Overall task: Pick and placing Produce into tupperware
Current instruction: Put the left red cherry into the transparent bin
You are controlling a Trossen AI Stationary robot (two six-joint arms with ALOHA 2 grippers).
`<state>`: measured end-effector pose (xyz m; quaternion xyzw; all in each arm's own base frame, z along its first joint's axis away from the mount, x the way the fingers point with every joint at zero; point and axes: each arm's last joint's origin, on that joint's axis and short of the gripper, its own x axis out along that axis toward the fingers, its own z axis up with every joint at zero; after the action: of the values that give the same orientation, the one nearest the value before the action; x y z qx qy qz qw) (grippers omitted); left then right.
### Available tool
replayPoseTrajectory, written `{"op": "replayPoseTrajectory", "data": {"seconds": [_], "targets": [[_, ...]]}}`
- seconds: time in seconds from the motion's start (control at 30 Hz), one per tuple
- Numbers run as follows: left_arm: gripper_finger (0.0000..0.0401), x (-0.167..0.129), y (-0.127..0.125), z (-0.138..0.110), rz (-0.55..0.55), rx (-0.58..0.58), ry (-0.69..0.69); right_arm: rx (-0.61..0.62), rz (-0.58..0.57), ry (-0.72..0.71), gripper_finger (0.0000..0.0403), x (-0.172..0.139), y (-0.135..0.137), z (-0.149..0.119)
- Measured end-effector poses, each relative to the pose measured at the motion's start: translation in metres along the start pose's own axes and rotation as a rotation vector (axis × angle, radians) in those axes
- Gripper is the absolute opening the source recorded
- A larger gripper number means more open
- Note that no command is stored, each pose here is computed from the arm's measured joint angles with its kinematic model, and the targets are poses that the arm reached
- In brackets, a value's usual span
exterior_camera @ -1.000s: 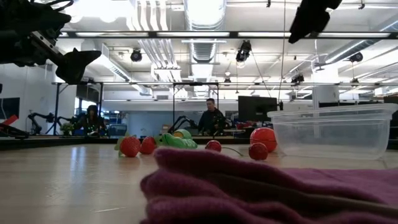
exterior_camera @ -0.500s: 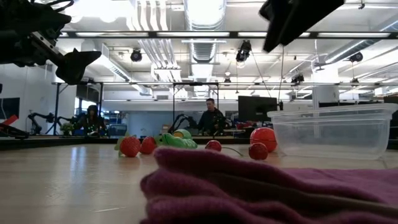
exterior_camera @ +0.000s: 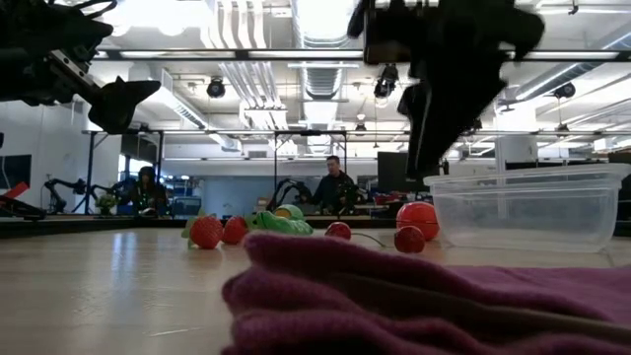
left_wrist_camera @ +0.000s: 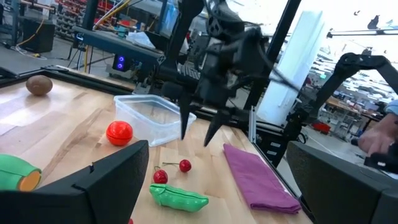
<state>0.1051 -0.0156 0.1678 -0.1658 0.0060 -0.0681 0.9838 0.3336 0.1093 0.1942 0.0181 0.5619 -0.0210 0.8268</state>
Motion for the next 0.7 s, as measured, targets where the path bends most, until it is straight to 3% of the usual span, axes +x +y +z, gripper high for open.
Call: {"op": "replayPoseTrajectory", "data": {"seconds": [0.23, 0.7], "targets": [[0.0367, 0.0, 0.0, 0.0, 0.0, 0.0, 0.0, -0.159, -0.015, 0.067, 0.0224, 0.023, 0.002, -0.004], [0.0367, 0.0, 0.0, 0.0, 0.0, 0.0, -0.001, -0.165, -0.036, 0.097, 0.0224, 0.049, -0.007, -0.001]]}}
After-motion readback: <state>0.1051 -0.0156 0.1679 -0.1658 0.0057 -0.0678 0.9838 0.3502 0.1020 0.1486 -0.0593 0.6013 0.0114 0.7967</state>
